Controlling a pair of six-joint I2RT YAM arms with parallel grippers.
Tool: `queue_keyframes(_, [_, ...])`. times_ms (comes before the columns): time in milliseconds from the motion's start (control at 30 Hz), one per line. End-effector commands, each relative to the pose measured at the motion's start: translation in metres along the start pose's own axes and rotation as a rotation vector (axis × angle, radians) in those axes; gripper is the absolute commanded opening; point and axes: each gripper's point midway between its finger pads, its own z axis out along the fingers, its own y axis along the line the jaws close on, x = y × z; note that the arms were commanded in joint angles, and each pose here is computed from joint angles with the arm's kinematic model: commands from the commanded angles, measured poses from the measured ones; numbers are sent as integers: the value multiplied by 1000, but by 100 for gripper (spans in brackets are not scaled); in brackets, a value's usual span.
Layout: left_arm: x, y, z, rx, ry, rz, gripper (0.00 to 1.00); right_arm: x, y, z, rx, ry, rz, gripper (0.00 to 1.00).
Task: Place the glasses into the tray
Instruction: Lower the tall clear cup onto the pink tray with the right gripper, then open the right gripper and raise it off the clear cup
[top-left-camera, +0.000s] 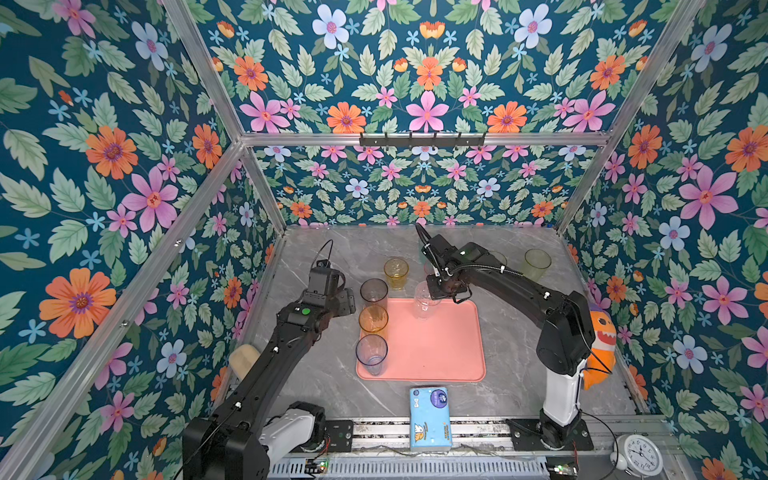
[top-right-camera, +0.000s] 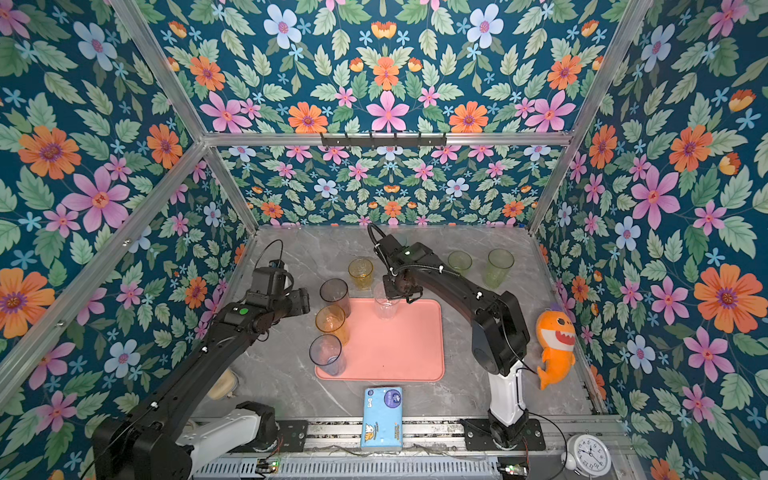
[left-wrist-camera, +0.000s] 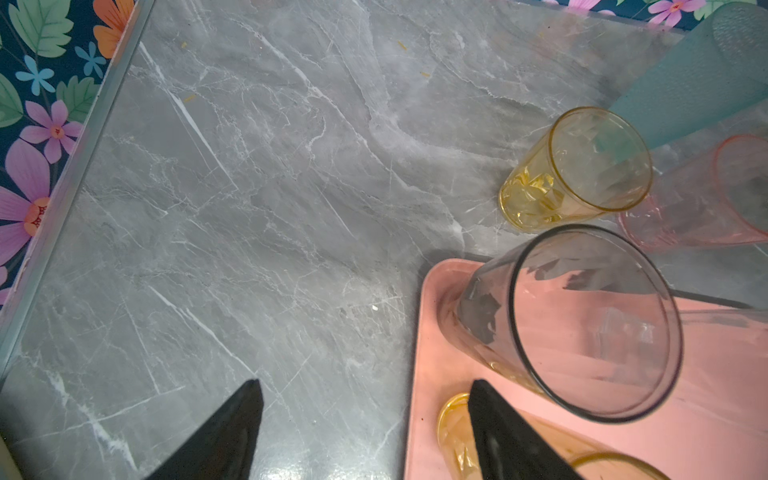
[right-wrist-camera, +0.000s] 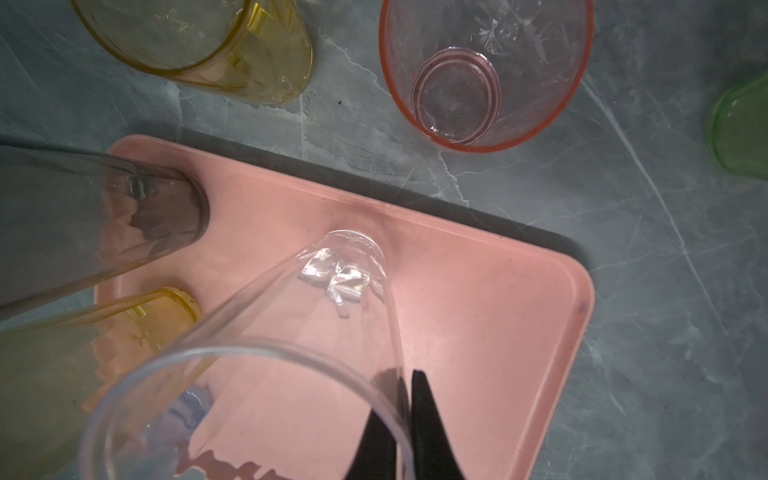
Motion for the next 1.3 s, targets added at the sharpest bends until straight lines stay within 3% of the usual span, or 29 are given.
queue_keyframes(0, [-2,0,0,-3,-9,6,81,-2,0,0,7,-5,13,0])
queue_keyframes(533, [-2,0,0,-4,-9,5,81,1,0,6,12,12,13,1])
queue_keyframes(967, [-3,-1,1,-1,-6,6,81,-2,2,3,2,9,14,17])
queue_keyframes(1267, [-3,-1,1,1,-6,6,81,-5,8,-2,-24,3,17,23])
